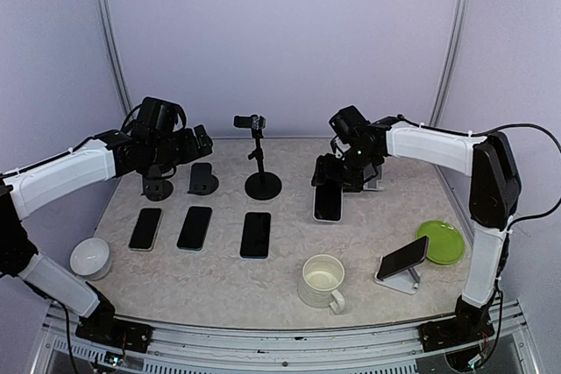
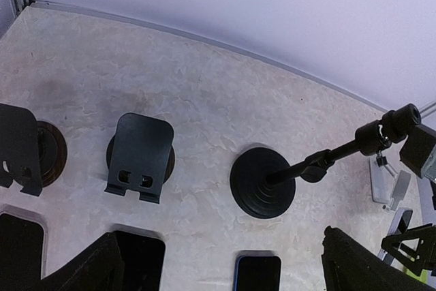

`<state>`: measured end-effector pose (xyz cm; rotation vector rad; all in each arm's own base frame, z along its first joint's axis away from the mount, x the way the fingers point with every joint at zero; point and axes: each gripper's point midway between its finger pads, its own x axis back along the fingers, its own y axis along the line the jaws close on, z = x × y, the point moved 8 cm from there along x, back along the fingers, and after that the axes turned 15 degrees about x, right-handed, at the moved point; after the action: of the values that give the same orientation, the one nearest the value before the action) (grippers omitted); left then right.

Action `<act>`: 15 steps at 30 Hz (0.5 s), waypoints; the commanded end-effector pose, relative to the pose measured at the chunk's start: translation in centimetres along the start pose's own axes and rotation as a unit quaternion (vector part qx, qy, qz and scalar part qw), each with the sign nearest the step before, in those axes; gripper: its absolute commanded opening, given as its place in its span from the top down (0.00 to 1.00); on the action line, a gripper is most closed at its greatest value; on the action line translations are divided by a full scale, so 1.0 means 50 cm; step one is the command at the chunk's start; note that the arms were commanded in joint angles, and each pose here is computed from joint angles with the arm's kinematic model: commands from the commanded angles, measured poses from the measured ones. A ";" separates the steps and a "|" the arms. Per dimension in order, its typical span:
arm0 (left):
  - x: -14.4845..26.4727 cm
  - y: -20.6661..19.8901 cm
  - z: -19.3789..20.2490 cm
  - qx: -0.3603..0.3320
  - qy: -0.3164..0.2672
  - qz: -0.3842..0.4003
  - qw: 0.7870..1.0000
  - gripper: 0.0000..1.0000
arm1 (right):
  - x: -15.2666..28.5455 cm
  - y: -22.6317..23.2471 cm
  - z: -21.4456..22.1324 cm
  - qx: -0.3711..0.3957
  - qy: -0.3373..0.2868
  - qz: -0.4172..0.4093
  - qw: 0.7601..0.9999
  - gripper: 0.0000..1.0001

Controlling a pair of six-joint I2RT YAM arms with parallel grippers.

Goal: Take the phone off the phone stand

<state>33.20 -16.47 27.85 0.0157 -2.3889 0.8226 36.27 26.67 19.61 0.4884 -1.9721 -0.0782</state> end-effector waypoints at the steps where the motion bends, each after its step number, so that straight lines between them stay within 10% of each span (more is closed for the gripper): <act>1: 0.020 0.004 0.008 0.009 -0.009 -0.002 1.000 0.01 | 0.018 0.057 0.005 -0.005 -0.012 -0.038 0.999 0.41; 15: 0.032 0.015 0.035 0.012 -0.008 -0.021 1.000 0.01 | -0.067 0.092 0.072 -0.009 0.076 -0.059 0.995 0.45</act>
<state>31.39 -16.88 27.00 0.0610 -2.3773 0.8239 33.14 30.69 17.56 0.5615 -1.8475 -0.1051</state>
